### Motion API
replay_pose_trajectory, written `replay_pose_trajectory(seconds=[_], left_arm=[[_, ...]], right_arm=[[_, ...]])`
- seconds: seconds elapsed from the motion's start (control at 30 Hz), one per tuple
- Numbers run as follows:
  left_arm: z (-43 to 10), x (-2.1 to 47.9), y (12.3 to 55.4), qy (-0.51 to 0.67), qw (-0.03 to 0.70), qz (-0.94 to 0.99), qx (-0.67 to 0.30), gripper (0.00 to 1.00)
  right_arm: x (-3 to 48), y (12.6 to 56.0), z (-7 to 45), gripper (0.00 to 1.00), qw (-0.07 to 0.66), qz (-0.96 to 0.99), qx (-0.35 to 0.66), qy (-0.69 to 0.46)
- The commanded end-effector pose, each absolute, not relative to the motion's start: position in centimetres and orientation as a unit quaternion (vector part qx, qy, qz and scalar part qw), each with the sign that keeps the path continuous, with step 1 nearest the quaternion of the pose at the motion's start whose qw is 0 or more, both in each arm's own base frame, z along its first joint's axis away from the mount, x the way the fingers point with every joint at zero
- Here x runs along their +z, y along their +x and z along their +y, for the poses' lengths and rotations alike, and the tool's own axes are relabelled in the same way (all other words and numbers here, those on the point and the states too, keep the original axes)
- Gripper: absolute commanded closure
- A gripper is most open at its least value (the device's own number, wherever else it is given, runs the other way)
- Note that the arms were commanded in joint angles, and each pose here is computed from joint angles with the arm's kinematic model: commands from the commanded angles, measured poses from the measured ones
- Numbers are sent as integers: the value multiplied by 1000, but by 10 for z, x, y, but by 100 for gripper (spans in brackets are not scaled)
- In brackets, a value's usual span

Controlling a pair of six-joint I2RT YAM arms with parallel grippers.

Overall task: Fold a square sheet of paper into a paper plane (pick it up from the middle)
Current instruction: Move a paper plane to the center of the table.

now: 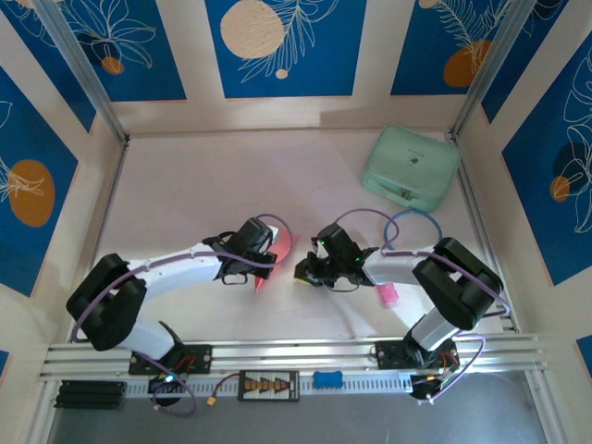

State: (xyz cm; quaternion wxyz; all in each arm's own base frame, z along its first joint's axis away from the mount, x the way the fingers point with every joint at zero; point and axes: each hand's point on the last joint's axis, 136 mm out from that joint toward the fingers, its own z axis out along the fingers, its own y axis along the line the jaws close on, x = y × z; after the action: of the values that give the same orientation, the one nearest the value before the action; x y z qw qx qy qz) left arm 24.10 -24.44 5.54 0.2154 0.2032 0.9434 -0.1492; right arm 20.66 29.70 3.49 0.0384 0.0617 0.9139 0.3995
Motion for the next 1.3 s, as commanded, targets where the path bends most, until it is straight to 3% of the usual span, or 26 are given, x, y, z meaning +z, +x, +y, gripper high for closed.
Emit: replay_pose_trajectory(seconds=[0.0, 0.2, 0.33, 0.4, 0.5, 0.7, 0.97, 1.27], left_arm=[[-255, 63, 236, 190, 212, 939, -195, 93], [-265, 67, 236, 155, 202, 937, -238, 91], [-267, 65, 236, 134, 196, 940, -245, 78], [-266, 70, 237, 129, 205, 937, -250, 64], [-258, 80, 239, 121, 227, 935, -242, 62], [-217, 85, 249, 68, 258, 945, -187, 49], [-218, 63, 261, 18, 205, 954, -217, 41], [-226, 37, 265, 6, 169, 958, -230, 41]], right_arm=[[46, 209, 297, 86, 50, 907, 413, 66], [54, 213, 287, 83, 64, 902, 419, 79], [63, 216, 287, 76, 69, 898, 426, 80], [68, 217, 289, 70, 72, 897, 429, 78], [71, 221, 292, 62, 76, 897, 427, 79], [72, 231, 299, 55, 75, 901, 419, 85], [59, 249, 310, 54, 57, 915, 384, 107], [41, 256, 315, 55, 38, 924, 362, 121]])
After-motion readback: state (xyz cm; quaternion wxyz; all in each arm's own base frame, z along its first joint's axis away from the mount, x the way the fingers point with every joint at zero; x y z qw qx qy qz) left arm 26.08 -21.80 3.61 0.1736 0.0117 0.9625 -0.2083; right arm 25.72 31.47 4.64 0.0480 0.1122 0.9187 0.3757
